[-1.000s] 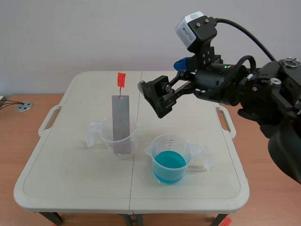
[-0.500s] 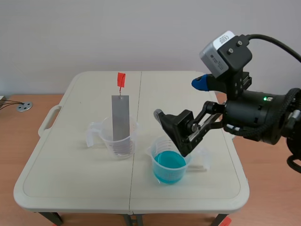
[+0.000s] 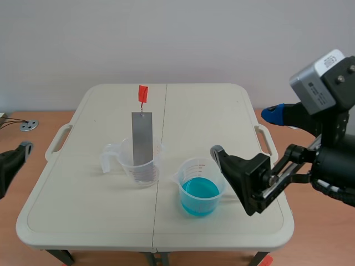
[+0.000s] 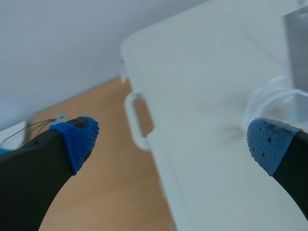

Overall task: Hold the metal plate by the orange handle, dip it into the blue solution, take it out and point at it, then put the plate back in the beaker on the left.
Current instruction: 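Return to the home posture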

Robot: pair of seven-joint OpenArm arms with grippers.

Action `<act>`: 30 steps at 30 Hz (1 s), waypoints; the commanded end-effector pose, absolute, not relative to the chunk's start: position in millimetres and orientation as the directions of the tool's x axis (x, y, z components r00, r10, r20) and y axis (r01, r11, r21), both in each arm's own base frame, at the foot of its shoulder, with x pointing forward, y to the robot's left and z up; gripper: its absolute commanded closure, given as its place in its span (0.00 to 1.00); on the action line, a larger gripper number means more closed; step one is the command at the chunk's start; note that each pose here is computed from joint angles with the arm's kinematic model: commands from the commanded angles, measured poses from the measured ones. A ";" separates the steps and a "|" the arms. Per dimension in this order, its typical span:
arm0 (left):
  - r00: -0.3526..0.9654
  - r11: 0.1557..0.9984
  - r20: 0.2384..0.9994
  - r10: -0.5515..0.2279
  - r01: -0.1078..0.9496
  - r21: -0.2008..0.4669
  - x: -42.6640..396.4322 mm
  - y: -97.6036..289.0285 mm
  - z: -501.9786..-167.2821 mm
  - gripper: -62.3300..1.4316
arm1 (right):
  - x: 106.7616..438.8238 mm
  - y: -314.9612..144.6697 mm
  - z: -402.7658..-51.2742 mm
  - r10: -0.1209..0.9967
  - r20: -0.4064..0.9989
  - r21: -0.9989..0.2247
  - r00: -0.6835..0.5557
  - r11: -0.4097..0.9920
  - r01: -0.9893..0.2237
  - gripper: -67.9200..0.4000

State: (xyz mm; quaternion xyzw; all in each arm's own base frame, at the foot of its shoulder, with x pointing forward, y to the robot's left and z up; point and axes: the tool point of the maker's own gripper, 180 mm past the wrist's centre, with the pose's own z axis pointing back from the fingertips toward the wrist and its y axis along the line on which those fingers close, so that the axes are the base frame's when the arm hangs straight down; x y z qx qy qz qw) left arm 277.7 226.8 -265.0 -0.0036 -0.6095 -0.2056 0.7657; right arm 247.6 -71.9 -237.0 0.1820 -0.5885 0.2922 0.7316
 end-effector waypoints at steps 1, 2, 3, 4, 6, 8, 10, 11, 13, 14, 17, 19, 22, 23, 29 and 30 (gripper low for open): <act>0.134 0.906 0.947 -0.291 0.358 0.228 276.8 211.2 -260.2 0.00 | 245.5 -72.5 -225.3 0.198 0.974 -0.085 0.107 0.764 -0.640 0.02; 0.125 0.901 0.952 -0.280 0.377 0.215 275.8 202.5 -261.3 0.00 | 242.5 -74.0 -225.1 0.195 0.975 -0.082 0.109 0.767 -0.637 0.02; 0.122 0.896 0.955 -0.270 0.394 0.203 274.6 195.1 -263.3 0.00 | 239.6 -75.7 -225.3 0.194 0.975 -0.080 0.113 0.770 -0.634 0.02; 0.124 0.892 0.957 -0.263 0.410 0.192 273.2 188.4 -266.0 0.00 | 236.6 -77.2 -225.2 0.191 0.975 -0.076 0.115 0.772 -0.631 0.02; 0.114 0.882 0.962 -0.247 0.438 0.174 272.1 175.8 -267.4 0.00 | 229.9 -80.0 -226.3 0.189 0.974 -0.072 0.122 0.776 -0.627 0.02; 0.112 0.871 0.964 -0.242 0.464 0.164 271.7 165.4 -269.7 0.00 | 223.8 -82.7 -226.8 0.186 0.975 -0.070 0.124 0.780 -0.622 0.02; 0.106 0.862 0.965 -0.240 0.480 0.162 272.9 158.0 -270.0 0.00 | 219.9 -85.3 -227.4 0.195 0.973 -0.079 0.121 0.780 -0.620 0.02; 0.103 0.859 0.966 -0.239 0.486 0.160 273.2 155.2 -270.0 0.00 | 219.4 -86.4 -227.2 0.195 0.973 -0.081 0.119 0.782 -0.618 0.02; 0.096 0.855 0.967 -0.234 0.494 0.158 275.0 151.0 -268.7 0.00 | 220.0 -87.9 -227.8 0.203 0.972 -0.087 0.121 0.783 -0.616 0.02; 0.093 0.854 0.968 -0.233 0.496 0.158 275.4 149.8 -268.3 0.00 | 220.2 -88.7 -228.1 0.210 0.970 -0.094 0.119 0.783 -0.615 0.02; 0.091 0.854 0.968 -0.233 0.496 0.159 276.0 149.6 -267.6 0.00 | 220.3 -89.1 -228.8 0.221 0.968 -0.104 0.116 0.781 -0.616 0.02; 0.091 0.854 0.968 -0.233 0.496 0.159 276.0 149.6 -267.6 0.00 | 220.2 -88.8 -228.9 0.220 0.968 -0.103 0.117 0.780 -0.617 0.02; 0.090 0.854 0.968 -0.233 0.496 0.159 276.1 149.6 -267.5 0.00 | 219.7 -88.3 -229.1 0.220 0.968 -0.102 0.117 0.778 -0.620 0.02; 0.090 0.854 0.968 -0.233 0.496 0.159 276.2 149.6 -267.4 0.00 | 219.6 -88.4 -229.6 0.222 0.968 -0.102 0.120 0.778 -0.620 0.02; 0.091 0.854 0.968 -0.233 0.496 0.159 276.0 149.6 -267.6 0.00 | 219.5 -88.5 -230.3 0.224 0.967 -0.102 0.123 0.778 -0.620 0.02; 0.091 0.854 0.968 -0.233 0.496 0.159 276.0 149.6 -267.6 0.00 | 219.5 -88.5 -230.3 0.224 0.967 -0.102 0.123 0.778 -0.620 0.02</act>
